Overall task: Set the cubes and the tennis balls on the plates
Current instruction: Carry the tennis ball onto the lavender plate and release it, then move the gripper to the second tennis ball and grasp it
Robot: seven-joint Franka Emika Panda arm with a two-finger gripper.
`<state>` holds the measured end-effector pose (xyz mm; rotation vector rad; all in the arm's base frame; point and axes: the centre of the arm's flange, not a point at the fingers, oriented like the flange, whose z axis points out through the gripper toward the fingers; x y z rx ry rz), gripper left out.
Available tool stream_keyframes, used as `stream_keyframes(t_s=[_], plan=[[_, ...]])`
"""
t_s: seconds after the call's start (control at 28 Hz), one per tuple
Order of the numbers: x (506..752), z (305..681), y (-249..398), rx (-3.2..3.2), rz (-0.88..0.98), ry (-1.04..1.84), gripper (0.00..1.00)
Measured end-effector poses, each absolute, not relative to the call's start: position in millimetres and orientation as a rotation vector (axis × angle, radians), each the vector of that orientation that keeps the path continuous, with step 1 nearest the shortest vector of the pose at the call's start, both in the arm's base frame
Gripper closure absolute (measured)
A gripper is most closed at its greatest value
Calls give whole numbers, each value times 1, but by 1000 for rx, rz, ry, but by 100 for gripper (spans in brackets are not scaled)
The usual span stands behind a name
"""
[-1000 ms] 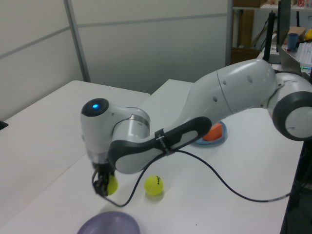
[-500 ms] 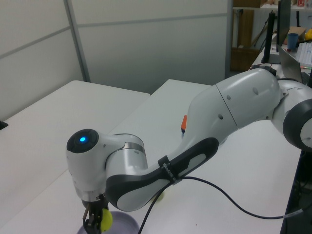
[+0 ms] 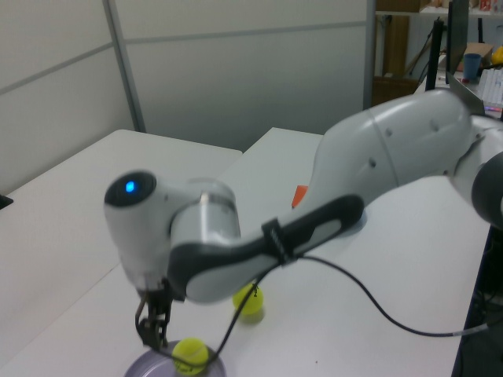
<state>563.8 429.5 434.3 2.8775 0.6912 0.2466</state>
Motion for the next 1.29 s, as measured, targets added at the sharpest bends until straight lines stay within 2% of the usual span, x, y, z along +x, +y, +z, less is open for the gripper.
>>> stream_keyframes(t_s=[0.14, 0.39, 0.54, 0.71, 0.96, 1.14, 1.29], plan=[[567, 478, 406, 2919, 249, 624, 0], [582, 577, 309, 3010, 299, 456, 0], [583, 605, 253, 3031, 315, 443, 0], [575, 582, 221, 3008, 374, 500, 0], [529, 513, 208, 2955, 326, 625, 0], [493, 487, 196, 2912, 283, 716, 0], [481, 460, 192, 2903, 247, 745, 0]])
